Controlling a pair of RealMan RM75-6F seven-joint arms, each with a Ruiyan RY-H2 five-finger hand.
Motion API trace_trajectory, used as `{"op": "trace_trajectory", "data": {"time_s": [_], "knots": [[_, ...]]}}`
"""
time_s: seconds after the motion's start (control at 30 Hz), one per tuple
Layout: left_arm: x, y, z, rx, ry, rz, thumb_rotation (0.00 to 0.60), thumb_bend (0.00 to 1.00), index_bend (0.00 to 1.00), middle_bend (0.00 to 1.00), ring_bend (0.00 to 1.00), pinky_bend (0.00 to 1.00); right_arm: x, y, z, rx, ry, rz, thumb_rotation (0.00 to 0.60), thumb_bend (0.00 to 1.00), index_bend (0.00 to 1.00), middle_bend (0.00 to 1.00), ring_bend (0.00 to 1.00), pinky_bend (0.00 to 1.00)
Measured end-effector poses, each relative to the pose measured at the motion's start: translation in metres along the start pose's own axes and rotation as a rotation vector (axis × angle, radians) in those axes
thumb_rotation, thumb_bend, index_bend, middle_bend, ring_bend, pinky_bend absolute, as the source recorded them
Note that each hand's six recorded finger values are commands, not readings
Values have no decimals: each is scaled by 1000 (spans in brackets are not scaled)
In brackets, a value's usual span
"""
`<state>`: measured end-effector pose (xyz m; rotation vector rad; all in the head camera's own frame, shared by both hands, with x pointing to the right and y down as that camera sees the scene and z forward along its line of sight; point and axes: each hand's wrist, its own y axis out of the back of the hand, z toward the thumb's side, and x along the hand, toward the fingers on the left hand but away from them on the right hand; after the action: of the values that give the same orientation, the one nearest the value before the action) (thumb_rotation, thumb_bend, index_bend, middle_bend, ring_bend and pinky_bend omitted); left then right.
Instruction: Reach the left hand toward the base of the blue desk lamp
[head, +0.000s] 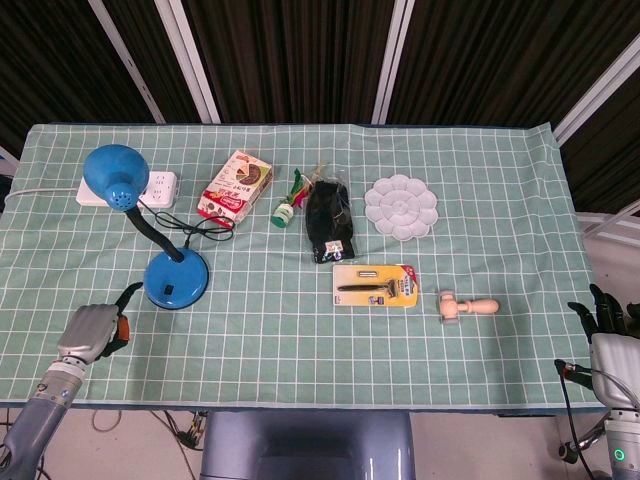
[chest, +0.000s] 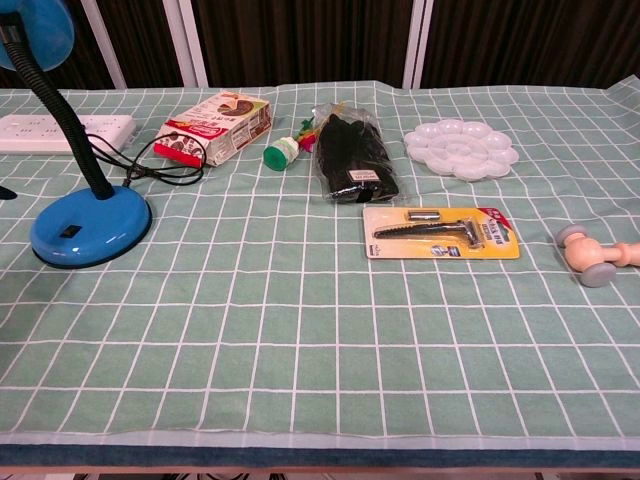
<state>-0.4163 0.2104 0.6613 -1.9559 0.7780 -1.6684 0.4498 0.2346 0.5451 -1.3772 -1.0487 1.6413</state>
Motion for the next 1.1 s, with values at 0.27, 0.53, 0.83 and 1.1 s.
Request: {"op": "trace_trajectory", "data": {"time_s": [0.27,0.53,0.83,1.1], "knots": [[9,-10,3,1,-10,-29,600,912,72,803,844,967,0,0,-1,2,-6,0,600,154,229,52,68,1000],[13,-15,6,12,-18,-42,600,911,96,803,844,967,0,0,-1,5,-7,0,600,153,229,52,68,1000],[18,-18,12,14,-30,-42,600,911,99,802,844,967,0,0,-1,7,-11,0,600,153,229,52,68,1000],[20,-22,16,16,-35,-49,600,911,99,802,844,963,0,0,-2,7,-13,1,600,153,229,52,68,1000]]}}
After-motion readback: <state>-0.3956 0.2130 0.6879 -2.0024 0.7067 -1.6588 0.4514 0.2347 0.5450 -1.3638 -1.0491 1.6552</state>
